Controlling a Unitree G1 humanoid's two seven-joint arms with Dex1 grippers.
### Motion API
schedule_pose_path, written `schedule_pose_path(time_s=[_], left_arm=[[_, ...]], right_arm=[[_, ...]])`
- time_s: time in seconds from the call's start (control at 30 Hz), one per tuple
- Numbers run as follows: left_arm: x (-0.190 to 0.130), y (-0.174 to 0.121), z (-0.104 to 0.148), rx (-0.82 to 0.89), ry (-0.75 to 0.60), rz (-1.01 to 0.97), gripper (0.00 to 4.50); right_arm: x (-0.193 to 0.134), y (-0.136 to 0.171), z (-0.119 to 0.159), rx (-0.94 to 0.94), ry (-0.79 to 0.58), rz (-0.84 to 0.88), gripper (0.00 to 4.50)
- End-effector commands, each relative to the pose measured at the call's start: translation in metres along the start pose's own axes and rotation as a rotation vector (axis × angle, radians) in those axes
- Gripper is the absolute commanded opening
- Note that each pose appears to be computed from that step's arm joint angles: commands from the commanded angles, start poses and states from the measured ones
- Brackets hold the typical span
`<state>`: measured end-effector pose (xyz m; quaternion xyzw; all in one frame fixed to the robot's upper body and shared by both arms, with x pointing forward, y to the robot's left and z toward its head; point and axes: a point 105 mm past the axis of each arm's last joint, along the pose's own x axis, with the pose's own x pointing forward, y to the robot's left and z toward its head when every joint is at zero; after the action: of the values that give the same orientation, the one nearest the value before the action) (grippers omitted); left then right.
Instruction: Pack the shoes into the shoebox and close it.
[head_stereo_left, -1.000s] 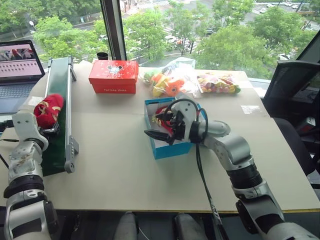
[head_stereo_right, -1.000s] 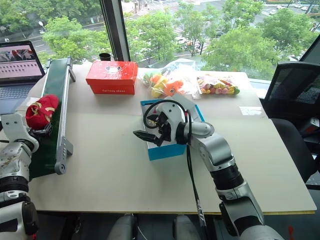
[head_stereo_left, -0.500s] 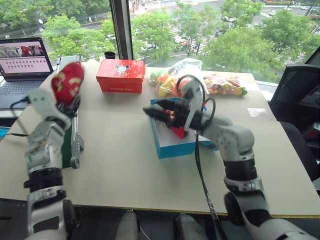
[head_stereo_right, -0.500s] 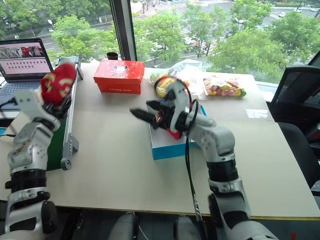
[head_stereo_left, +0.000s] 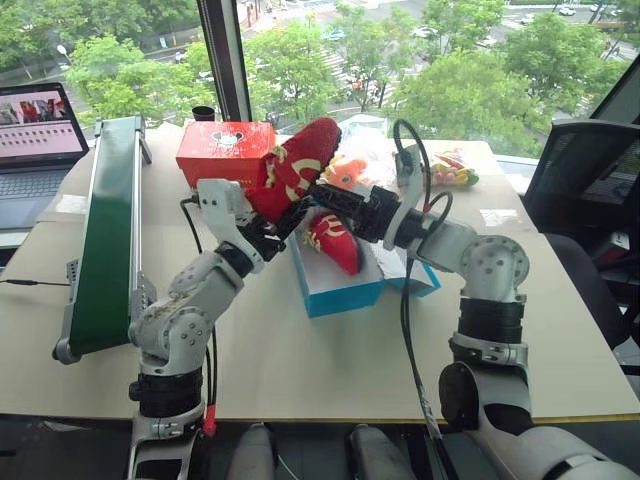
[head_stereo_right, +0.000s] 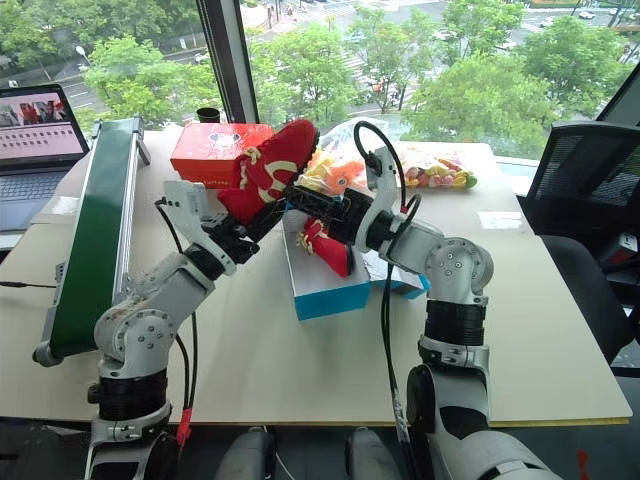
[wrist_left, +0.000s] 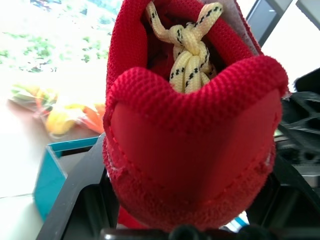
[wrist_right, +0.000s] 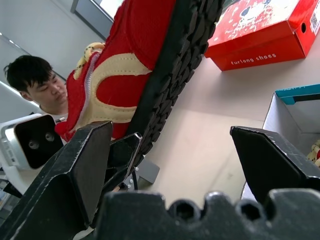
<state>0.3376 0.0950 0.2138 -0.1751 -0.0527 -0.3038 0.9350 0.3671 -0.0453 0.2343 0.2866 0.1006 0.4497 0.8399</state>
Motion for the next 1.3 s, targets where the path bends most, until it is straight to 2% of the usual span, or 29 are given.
schedule_pose_path(time_s=[0.03, 0.33, 0.43, 0.53, 0.7, 0.77, 0.8, 0.83, 0.87, 0.93, 1.0, 1.07, 1.17, 1.3], left_arm=[[-0.001, -0.026, 0.010, 0.010, -0.040, -0.092, 2.58], [-0.001, -0.037, 0.003, -0.011, -0.020, -0.111, 2.58], [0.001, -0.040, 0.005, -0.005, -0.023, -0.120, 2.58], [0.002, -0.040, 0.010, -0.002, -0.033, -0.122, 2.58], [-0.002, -0.029, 0.013, 0.013, -0.035, -0.080, 2.58], [-0.004, -0.024, 0.013, 0.004, -0.038, -0.059, 3.57], [-0.006, -0.016, 0.013, 0.035, -0.033, -0.020, 3.73], [-0.009, 0.000, 0.013, 0.077, -0.022, 0.056, 4.17], [-0.011, 0.012, 0.013, 0.109, -0.014, 0.108, 4.50], [-0.023, 0.039, 0.022, 0.206, 0.008, 0.181, 4.50], [-0.029, 0.049, 0.027, 0.290, 0.035, 0.188, 4.50], [-0.035, 0.051, 0.028, 0.343, 0.081, 0.151, 4.50], [-0.054, 0.052, 0.026, 0.479, 0.216, 0.039, 4.50], [-0.061, 0.056, 0.030, 0.542, 0.246, 0.031, 4.50]], right_arm=[[0.000, 0.004, 0.022, -0.028, -0.089, 0.002, 4.50], [0.006, 0.010, 0.041, 0.021, -0.162, 0.035, 4.50], [0.011, 0.012, 0.040, 0.029, -0.158, 0.043, 3.83], [0.016, 0.014, 0.035, 0.019, -0.133, 0.035, 2.72], [0.016, 0.005, 0.033, -0.045, -0.111, -0.036, 1.27], [0.016, 0.003, 0.038, -0.069, -0.120, -0.055, 0.87], [0.015, 0.002, 0.040, -0.089, -0.121, -0.062, 0.71], [0.015, -0.001, 0.042, -0.160, -0.100, -0.084, 0.54], [0.015, -0.003, 0.044, -0.211, -0.081, -0.100, 0.48], [0.017, -0.005, 0.051, -0.312, -0.050, -0.103, 0.48], [0.018, -0.007, 0.057, -0.366, -0.035, -0.103, 0.47], [0.019, -0.011, 0.060, -0.383, -0.023, -0.107, 0.47], [0.022, -0.028, 0.047, -0.517, 0.104, -0.147, 0.47], [0.027, -0.036, 0.028, -0.594, 0.228, -0.115, 0.47]])
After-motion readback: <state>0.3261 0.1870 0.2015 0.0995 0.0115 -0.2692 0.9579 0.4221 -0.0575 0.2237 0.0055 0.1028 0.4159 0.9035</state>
